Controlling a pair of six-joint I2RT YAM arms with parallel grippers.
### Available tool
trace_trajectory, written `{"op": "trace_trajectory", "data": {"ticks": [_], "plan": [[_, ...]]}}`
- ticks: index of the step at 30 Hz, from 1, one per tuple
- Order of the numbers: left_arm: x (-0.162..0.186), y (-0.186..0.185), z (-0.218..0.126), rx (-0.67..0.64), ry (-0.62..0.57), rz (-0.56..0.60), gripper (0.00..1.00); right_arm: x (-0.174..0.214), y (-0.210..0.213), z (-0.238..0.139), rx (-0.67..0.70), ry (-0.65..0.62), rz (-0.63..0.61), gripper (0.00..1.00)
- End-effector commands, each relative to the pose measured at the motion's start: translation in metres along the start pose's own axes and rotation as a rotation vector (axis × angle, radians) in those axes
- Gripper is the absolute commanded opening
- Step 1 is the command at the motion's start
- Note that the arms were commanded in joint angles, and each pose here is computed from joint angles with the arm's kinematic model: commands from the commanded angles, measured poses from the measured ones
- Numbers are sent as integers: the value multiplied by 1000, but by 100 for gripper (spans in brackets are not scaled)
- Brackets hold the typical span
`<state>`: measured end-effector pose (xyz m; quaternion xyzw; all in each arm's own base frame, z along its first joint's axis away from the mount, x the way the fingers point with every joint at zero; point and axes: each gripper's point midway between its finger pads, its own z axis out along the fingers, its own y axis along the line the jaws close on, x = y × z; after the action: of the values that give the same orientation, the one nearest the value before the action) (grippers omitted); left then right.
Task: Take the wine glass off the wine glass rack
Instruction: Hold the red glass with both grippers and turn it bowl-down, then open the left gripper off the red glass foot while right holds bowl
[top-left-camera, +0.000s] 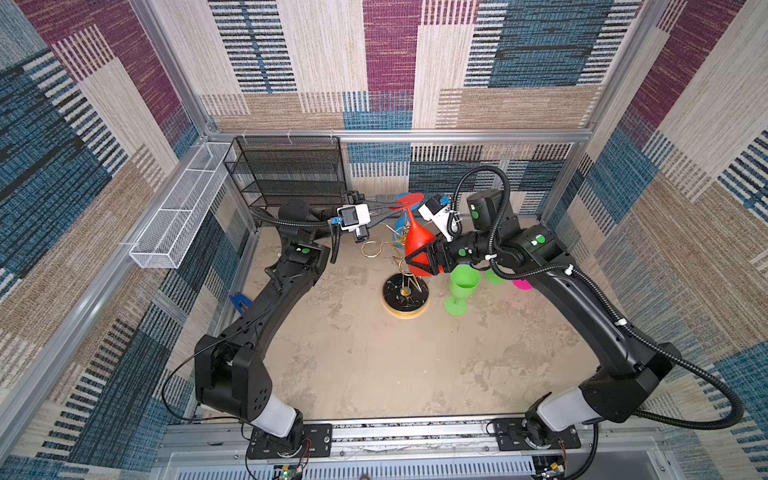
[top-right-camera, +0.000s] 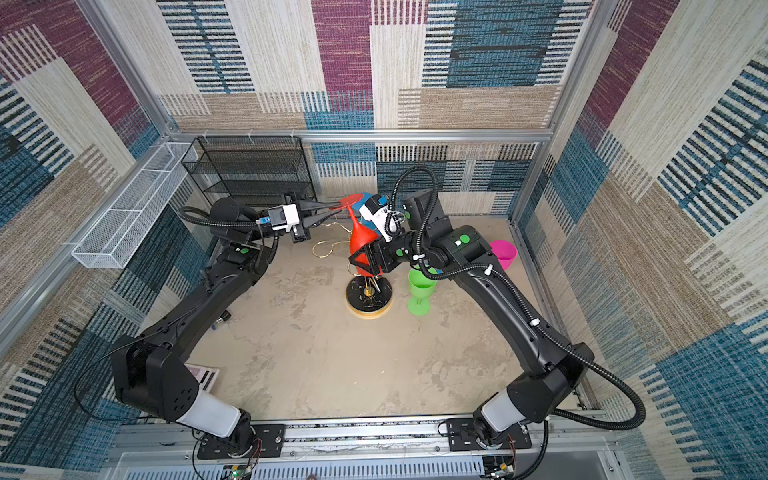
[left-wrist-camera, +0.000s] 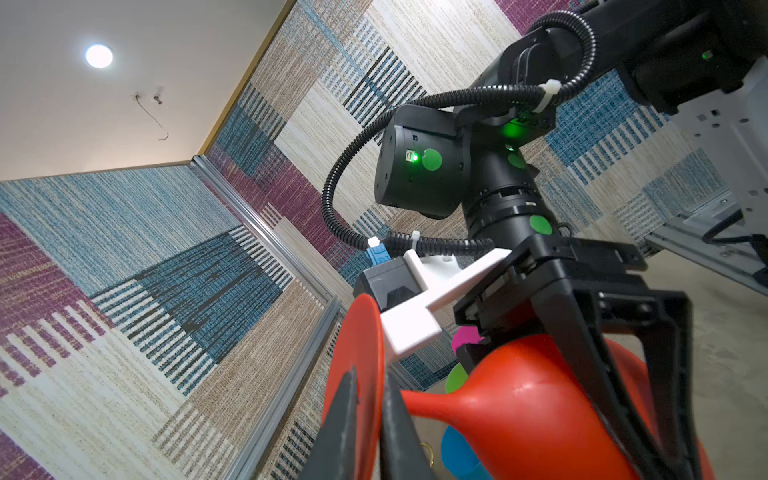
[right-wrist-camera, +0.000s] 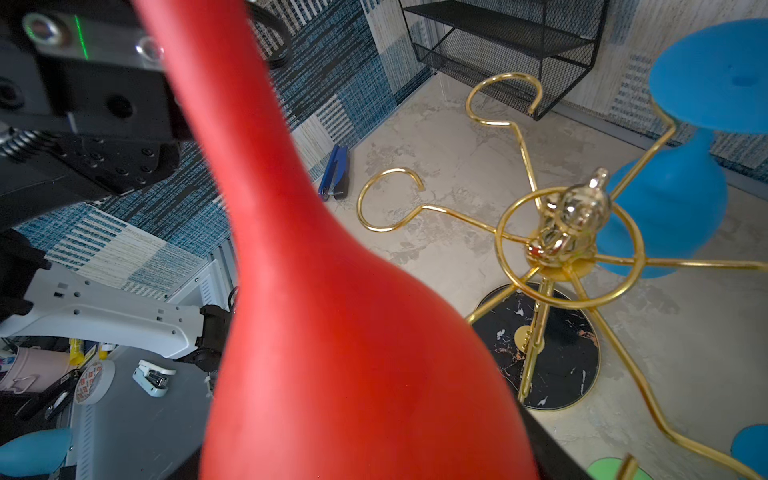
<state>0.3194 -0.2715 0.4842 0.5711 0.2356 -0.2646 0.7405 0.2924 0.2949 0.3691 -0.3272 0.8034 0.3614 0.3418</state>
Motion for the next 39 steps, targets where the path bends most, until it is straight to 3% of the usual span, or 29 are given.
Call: {"op": "trace_trajectory", "data": {"ticks": [1,4,8,15,19,28,33,36,39], "plan": [[-4,1,2,4,-11,28,7,-6,1,-1,2,-16,-9,30],[-4,3,3,-2,-10,29,0,-7,1,-2,3,-20,-10,32],[-5,5,3,-12,-10,32,0,-12,3,-5,2,-36,-17,41],[-7,20,2,-88,-1,-11,0,-35,14,-24,1,-137,-56,88],[-4,29,0,-146,27,-92,0,-57,22,-49,32,-259,-94,100],[-1,48,-14,-305,107,-312,0,-80,23,-108,80,-469,-106,99],[7,51,-28,-424,182,-574,0,-76,24,-136,80,-545,-113,99],[9,46,-37,-476,210,-686,0,-71,26,-147,100,-578,-126,94],[9,42,-44,-513,229,-767,0,-69,25,-154,126,-596,-127,81]]}}
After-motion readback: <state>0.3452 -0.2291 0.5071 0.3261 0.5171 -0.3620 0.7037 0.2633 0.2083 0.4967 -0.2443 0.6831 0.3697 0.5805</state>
